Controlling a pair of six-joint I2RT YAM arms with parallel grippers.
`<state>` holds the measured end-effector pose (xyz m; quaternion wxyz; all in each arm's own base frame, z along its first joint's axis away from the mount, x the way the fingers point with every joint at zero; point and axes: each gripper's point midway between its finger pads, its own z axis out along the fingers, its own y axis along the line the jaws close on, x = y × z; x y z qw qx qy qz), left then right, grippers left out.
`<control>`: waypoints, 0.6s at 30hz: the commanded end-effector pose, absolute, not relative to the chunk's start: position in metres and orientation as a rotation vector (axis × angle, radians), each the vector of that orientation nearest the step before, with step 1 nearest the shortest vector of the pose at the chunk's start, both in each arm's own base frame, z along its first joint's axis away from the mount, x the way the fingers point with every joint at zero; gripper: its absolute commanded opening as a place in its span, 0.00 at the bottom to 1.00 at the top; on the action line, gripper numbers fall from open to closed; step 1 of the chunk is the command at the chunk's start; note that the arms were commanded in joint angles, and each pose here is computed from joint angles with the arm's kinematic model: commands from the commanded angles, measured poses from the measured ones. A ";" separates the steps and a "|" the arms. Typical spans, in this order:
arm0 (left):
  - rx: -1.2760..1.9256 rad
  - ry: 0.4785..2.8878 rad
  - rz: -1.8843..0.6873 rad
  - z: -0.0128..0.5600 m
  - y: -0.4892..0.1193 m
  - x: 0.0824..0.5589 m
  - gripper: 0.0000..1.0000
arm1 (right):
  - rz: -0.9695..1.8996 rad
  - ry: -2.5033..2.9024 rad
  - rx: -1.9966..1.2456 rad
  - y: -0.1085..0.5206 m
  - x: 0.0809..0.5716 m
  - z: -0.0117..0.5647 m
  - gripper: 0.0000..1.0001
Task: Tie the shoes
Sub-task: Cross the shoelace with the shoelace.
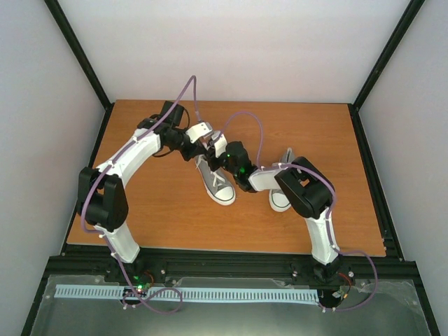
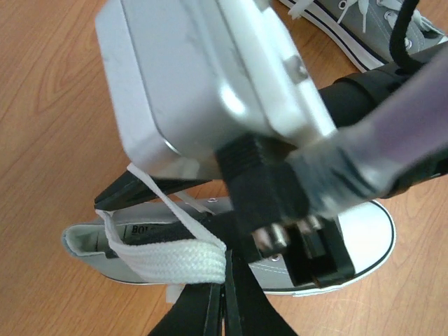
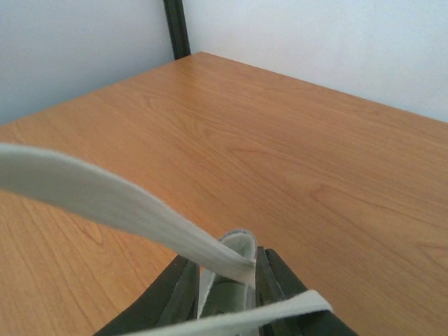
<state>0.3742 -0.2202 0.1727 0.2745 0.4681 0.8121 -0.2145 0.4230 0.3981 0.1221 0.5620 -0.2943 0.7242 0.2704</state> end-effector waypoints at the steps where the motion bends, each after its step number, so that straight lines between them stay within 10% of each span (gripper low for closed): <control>1: 1.268 2.192 -0.685 0.179 -0.229 0.362 0.01 | 0.602 1.694 -0.612 0.392 0.438 0.131 0.19; 5: 1.268 2.193 -0.695 0.180 -0.229 0.361 0.01 | 0.611 1.685 -0.610 0.389 0.434 0.133 0.03; 18: 1.210 2.249 -0.660 0.168 -0.216 0.373 0.01 | 0.709 1.721 -0.812 0.380 0.378 0.139 0.03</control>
